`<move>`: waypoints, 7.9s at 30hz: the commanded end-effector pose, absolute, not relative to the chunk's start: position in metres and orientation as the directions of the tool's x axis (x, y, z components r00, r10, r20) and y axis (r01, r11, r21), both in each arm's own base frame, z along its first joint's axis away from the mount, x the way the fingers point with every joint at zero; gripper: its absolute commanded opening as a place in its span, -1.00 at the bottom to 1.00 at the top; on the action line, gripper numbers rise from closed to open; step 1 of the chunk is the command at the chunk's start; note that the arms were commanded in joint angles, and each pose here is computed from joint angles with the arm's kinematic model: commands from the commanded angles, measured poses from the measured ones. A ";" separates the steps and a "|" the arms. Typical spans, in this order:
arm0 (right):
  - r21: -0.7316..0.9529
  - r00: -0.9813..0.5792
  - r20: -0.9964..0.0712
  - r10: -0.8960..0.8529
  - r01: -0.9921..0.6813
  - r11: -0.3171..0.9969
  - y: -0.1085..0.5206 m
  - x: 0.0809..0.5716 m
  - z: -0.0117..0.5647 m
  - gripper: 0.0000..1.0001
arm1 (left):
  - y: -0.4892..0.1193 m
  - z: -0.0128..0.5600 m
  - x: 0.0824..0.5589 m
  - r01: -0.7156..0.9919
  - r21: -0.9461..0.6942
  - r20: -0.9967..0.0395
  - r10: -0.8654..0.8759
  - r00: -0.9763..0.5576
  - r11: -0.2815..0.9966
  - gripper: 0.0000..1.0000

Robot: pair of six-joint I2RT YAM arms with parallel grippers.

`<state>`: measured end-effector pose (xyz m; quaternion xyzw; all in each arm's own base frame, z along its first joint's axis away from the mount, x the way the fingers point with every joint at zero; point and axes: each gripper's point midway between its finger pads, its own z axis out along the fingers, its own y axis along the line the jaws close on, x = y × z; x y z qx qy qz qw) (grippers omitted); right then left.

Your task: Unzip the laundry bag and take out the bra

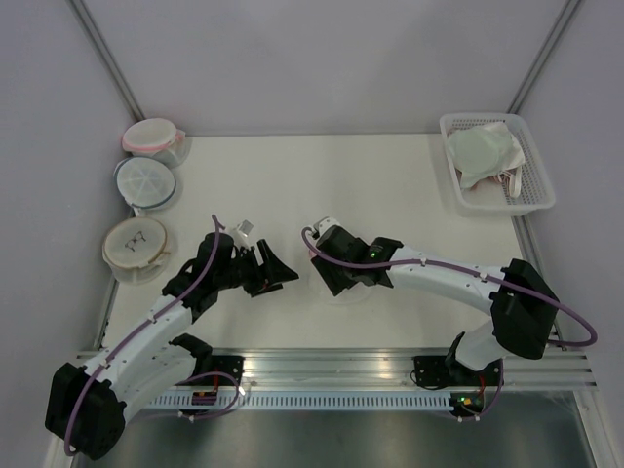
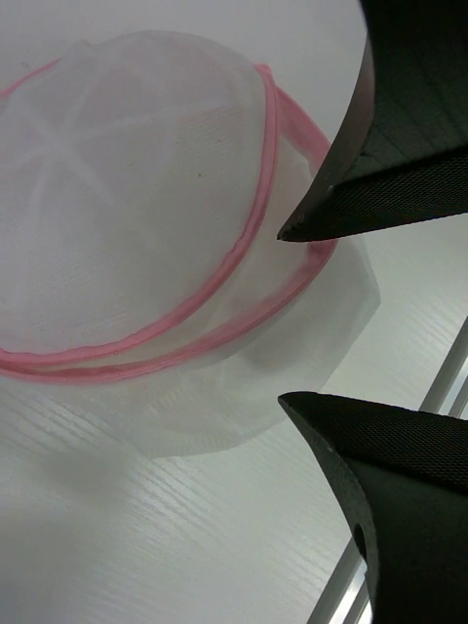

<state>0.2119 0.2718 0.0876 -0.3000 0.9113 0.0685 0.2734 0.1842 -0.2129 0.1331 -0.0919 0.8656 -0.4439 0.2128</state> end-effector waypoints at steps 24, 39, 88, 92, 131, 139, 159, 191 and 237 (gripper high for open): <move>0.135 -0.717 -0.625 -0.310 -0.490 0.861 0.275 0.215 0.110 0.33 | -0.212 0.135 0.181 0.018 -0.826 -0.272 -0.370 -0.888 0.564 0.48; 0.111 -0.680 -0.731 -0.050 -0.191 0.975 0.239 0.265 0.124 0.37 | -0.212 0.132 0.178 0.007 -0.828 -0.256 -0.368 -0.894 0.560 0.47; -0.244 -0.685 -0.669 -0.289 -0.165 0.956 0.225 0.278 0.087 0.37 | -0.215 0.136 0.179 0.017 -0.840 -0.253 -0.363 -0.897 0.543 0.47; -0.270 -0.635 -0.718 -0.287 -0.126 0.955 0.226 0.293 0.117 0.37 | -0.214 0.130 0.176 0.005 -0.837 -0.243 -0.363 -0.900 0.547 0.47; 0.112 -0.689 -0.720 -0.080 -0.229 0.967 0.234 0.315 0.150 0.35 | -0.233 0.122 0.203 -0.049 -0.886 -0.166 -0.415 -0.895 0.461 0.46; 0.186 -0.742 -0.650 -0.162 -0.362 0.913 0.283 0.324 0.135 -0.14 | -0.227 0.116 0.202 -0.075 -0.879 -0.164 -0.447 -0.879 0.471 0.45; -0.104 -0.842 -0.482 -0.243 -0.221 0.970 0.176 0.206 0.064 -0.24 | -0.228 0.106 0.202 -0.080 -0.879 -0.150 -0.431 -0.890 0.471 0.45; -0.061 -0.827 -0.482 -0.290 -0.298 0.953 0.248 0.208 0.048 0.11 | -0.230 0.101 0.197 -0.082 -0.890 -0.130 -0.423 -0.897 0.448 0.44; 0.470 -0.454 -0.861 0.229 -0.541 0.698 0.333 0.223 0.292 -0.99 | -0.239 0.120 0.196 -0.056 -0.933 -0.102 -0.410 -0.906 0.357 -0.48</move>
